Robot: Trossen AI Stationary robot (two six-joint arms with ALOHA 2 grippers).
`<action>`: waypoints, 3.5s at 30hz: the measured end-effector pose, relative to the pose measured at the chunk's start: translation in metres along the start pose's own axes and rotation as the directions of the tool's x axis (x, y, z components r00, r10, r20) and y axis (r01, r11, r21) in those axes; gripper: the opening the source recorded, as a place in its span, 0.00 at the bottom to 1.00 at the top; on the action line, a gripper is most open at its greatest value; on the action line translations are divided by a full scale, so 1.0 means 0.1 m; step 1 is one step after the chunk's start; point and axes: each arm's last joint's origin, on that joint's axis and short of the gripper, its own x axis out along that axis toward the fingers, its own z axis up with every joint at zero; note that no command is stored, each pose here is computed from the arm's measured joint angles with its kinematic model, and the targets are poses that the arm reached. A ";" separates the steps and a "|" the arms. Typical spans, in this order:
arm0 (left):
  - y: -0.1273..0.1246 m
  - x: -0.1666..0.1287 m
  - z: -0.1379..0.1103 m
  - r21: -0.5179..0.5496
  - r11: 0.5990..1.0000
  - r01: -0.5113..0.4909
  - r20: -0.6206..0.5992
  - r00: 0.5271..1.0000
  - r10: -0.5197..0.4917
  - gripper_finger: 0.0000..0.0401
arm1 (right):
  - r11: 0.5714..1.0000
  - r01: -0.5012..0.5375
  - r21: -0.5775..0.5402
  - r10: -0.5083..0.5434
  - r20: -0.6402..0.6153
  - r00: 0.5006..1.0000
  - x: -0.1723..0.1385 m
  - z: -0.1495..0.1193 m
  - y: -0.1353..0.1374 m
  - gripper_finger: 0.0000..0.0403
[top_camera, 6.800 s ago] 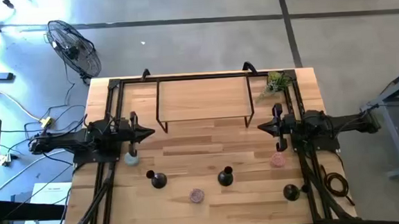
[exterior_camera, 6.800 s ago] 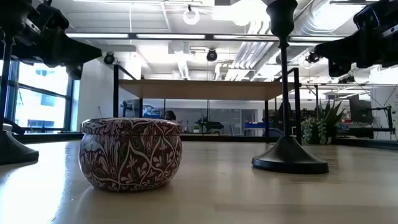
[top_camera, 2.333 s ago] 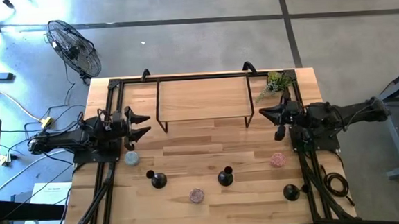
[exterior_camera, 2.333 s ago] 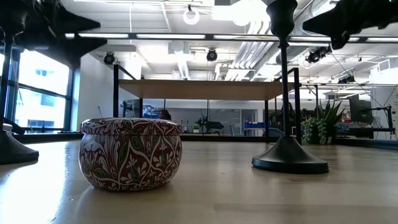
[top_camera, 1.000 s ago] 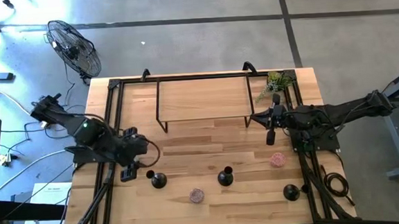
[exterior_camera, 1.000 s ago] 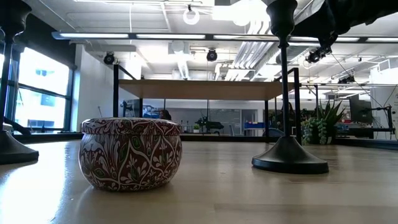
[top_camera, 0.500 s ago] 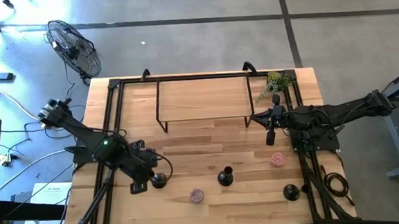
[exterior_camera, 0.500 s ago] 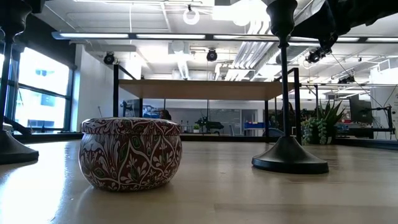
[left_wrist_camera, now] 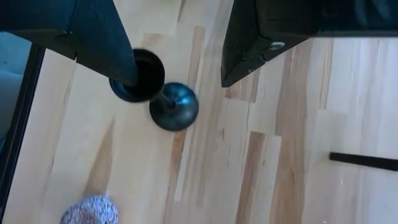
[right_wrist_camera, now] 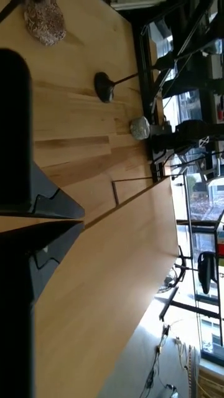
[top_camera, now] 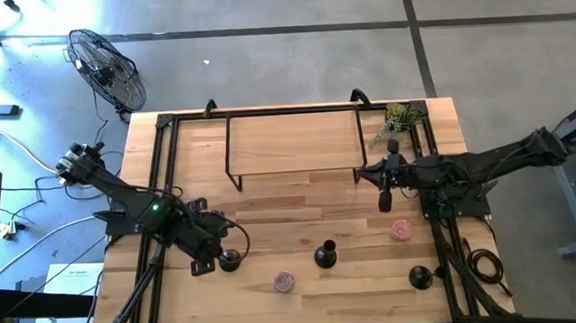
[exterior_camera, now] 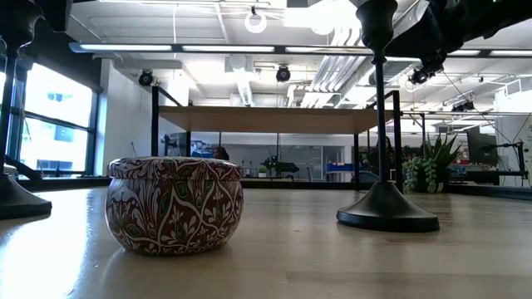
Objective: Pick & Place candle stick holders
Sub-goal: Put the left black candle holder on the shelf
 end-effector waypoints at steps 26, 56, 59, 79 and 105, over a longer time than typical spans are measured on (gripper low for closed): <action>-0.09 0.16 0.03 0.008 1.000 -0.013 -0.071 0.997 0.013 0.57 | 0.997 -0.082 -0.016 0.082 0.034 0.996 0.00 0.00 0.23 0.03; -0.07 0.36 -0.04 -0.038 0.999 -0.017 -0.086 0.996 0.013 0.45 | 0.998 -0.067 -0.003 0.067 0.083 0.994 -0.16 -0.02 0.42 0.03; -0.08 0.36 -0.04 -0.022 1.000 -0.011 -0.085 0.996 0.009 0.31 | 0.998 -0.063 -0.002 0.063 0.084 0.994 -0.16 -0.02 0.42 0.03; -0.11 -0.25 0.21 0.075 0.995 -0.072 0.001 0.997 0.072 0.02 | 0.999 -0.032 -0.035 0.035 0.089 0.995 -0.16 -0.01 0.41 0.03; 0.74 -1.90 0.93 0.130 0.936 -0.327 0.532 0.820 0.212 0.02 | 0.998 -0.037 -0.059 0.042 0.091 0.995 -0.16 -0.01 0.41 0.03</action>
